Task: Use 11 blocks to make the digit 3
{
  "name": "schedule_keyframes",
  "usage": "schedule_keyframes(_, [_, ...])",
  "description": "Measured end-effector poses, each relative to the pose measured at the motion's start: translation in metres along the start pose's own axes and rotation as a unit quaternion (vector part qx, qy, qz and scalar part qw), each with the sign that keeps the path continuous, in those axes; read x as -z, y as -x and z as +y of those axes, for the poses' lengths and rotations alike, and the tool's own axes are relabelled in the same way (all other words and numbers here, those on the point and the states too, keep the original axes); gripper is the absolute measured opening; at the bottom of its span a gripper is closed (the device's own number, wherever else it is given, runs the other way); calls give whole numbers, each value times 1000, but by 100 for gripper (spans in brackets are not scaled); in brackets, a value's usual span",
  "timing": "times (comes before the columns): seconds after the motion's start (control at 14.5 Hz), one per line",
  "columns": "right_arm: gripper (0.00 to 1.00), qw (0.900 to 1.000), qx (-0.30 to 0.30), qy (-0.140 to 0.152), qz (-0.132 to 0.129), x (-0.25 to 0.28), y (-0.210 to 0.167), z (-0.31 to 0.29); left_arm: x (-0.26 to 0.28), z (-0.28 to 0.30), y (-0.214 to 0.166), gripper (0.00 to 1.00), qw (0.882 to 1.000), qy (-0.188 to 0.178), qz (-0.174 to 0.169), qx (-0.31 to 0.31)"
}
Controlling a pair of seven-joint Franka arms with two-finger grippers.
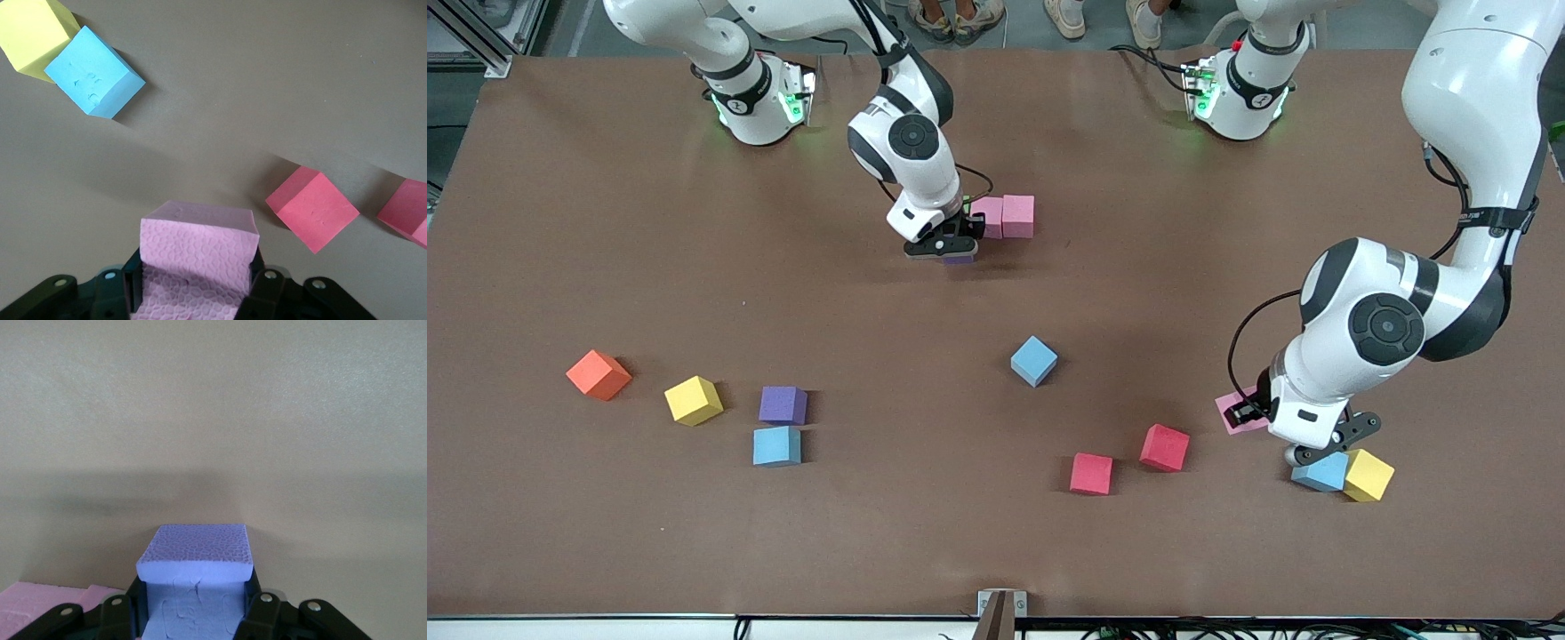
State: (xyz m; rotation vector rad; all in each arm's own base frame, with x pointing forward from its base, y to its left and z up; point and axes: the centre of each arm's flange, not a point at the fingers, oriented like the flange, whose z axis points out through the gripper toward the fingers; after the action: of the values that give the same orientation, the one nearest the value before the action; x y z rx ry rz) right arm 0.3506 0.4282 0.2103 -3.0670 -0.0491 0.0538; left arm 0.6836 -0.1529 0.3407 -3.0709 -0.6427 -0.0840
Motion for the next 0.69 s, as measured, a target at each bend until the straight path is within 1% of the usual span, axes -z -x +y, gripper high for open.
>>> schedule_keyframes(0.69, [56, 1000, 3, 0, 0, 0, 0, 0, 0, -3, -3, 12, 1000, 0, 0, 0])
